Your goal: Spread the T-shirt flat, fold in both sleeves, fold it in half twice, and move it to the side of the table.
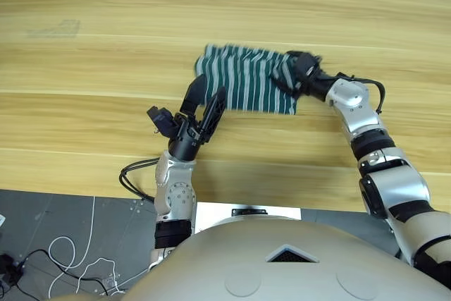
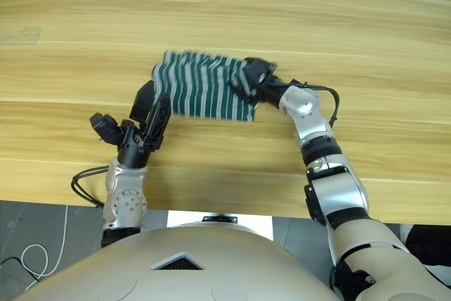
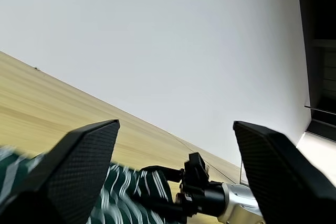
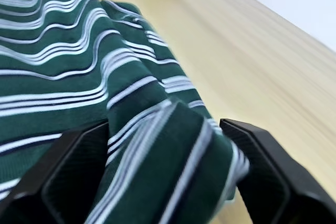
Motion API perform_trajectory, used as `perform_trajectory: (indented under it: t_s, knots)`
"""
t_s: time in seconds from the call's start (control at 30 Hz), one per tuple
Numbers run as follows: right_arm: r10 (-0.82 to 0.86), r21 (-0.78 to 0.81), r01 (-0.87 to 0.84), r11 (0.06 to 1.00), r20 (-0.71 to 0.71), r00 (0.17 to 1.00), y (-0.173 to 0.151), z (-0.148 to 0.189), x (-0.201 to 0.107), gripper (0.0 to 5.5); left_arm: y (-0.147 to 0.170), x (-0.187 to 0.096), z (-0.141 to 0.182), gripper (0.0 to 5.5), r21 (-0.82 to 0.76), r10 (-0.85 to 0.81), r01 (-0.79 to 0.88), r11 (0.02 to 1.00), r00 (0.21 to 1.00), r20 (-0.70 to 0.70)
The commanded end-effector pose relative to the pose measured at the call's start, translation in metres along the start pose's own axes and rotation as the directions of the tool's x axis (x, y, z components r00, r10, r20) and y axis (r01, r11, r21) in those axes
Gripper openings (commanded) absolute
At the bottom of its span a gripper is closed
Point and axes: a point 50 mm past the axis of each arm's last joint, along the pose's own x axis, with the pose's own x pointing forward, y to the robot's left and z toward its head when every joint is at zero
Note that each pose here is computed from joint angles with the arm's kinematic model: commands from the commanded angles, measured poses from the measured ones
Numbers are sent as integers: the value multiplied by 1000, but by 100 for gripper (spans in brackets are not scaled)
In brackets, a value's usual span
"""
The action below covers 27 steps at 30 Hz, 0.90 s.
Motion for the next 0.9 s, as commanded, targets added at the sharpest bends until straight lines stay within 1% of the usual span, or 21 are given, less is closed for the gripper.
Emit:
perform_trajectory:
  t_s: [0.03,0.13,0.33,0.4,0.5,0.57,0.63,0.7,0.8,0.9]
  knots:
    - [-263,127,302,945,-258,930,-32,-51,-35,373,-1,-3,4,402,12,25,-26,1000,999,24]
    - [-378,146,433,890,-295,877,-55,-55,-52,373,0,-5,7,402,22,43,-44,999,998,40]
    - [-473,177,555,813,-355,806,-78,-62,-71,373,-1,-15,11,402,40,87,-90,995,993,74]
    - [-532,211,631,747,-379,757,-90,-62,-81,373,-2,-19,13,402,46,103,-108,993,991,88]
    - [-596,294,728,620,-427,680,-101,-65,-93,373,-3,-23,15,402,54,121,-127,990,987,103]
    - [-630,356,779,516,-459,627,-105,-67,-98,373,-2,-26,17,402,59,134,-141,988,984,114]
    - [-648,390,803,451,-476,595,-104,-68,-98,373,-3,-29,17,402,63,147,-156,986,981,123]
    - [-653,403,805,435,-474,591,-101,-67,-94,373,-4,-32,17,402,64,157,-167,984,979,130]
    - [-652,412,796,444,-461,602,-97,-63,-85,373,-3,-34,16,402,66,167,-177,982,977,133]
    - [-664,440,806,396,-469,583,-94,-59,-77,373,-1,-36,16,402,67,177,-187,980,975,137]
